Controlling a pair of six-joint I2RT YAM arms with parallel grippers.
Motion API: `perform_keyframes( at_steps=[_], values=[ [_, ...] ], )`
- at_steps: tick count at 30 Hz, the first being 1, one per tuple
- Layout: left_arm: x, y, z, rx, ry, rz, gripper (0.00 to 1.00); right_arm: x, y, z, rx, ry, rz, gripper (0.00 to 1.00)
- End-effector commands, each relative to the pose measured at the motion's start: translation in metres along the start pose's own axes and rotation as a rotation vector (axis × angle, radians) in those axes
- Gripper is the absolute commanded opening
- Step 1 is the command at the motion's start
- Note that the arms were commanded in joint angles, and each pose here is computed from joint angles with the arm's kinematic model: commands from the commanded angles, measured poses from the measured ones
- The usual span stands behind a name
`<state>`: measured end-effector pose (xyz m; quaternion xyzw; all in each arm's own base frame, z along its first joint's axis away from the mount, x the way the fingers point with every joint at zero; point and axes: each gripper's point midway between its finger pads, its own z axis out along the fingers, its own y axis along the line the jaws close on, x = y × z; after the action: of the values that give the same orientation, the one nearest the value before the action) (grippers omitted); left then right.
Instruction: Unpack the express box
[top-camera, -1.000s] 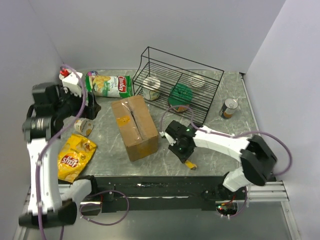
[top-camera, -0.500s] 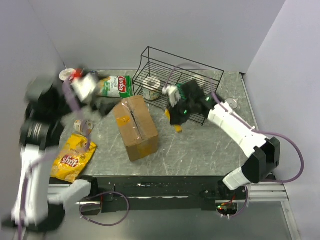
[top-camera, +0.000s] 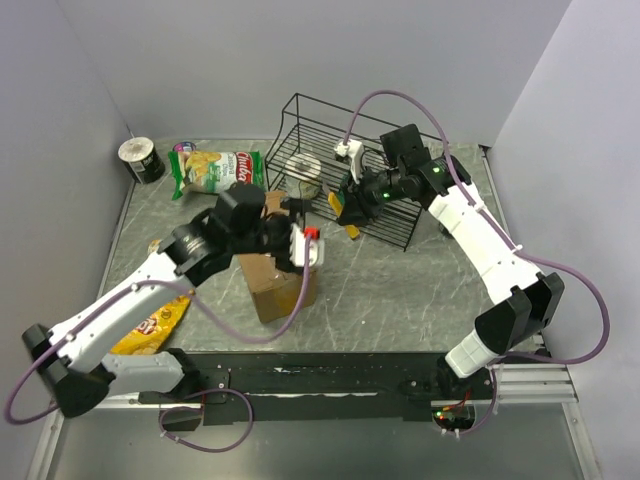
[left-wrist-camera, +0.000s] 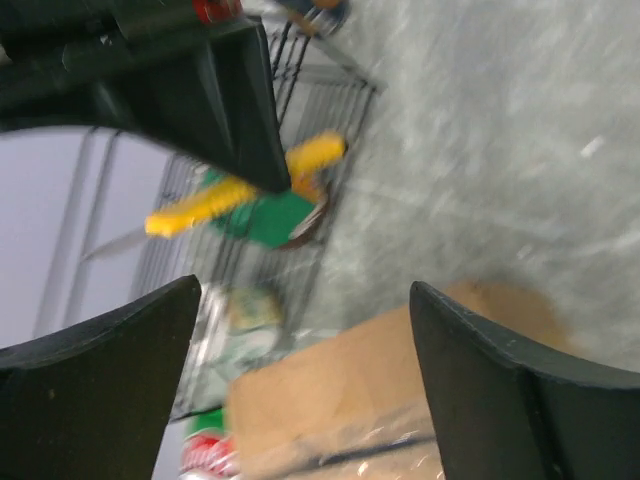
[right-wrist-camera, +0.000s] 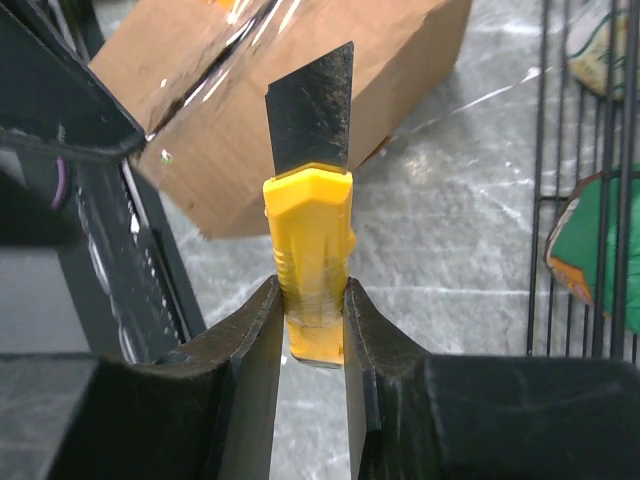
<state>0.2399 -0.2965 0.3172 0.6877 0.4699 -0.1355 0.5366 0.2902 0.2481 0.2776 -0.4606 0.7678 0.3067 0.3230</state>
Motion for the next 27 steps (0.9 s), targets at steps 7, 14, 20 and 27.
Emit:
perform_keyframes(
  at_steps=[7,14,20,27],
  values=[
    [-0.02,0.051,-0.016,-0.239,-0.033,0.371,0.66,-0.003,0.008,-0.003,-0.057,0.018,-0.068,0.0],
    [-0.025,0.049,0.003,-0.203,-0.085,0.506,0.62,-0.007,0.025,-0.005,-0.149,-0.004,-0.063,0.0],
    [-0.008,0.037,0.024,-0.106,-0.051,0.552,0.6,-0.013,0.028,-0.006,-0.154,-0.019,-0.061,0.0],
    [-0.002,0.035,0.036,-0.074,-0.044,0.599,0.53,-0.015,0.035,-0.007,-0.16,-0.026,-0.062,0.0]
  ],
)
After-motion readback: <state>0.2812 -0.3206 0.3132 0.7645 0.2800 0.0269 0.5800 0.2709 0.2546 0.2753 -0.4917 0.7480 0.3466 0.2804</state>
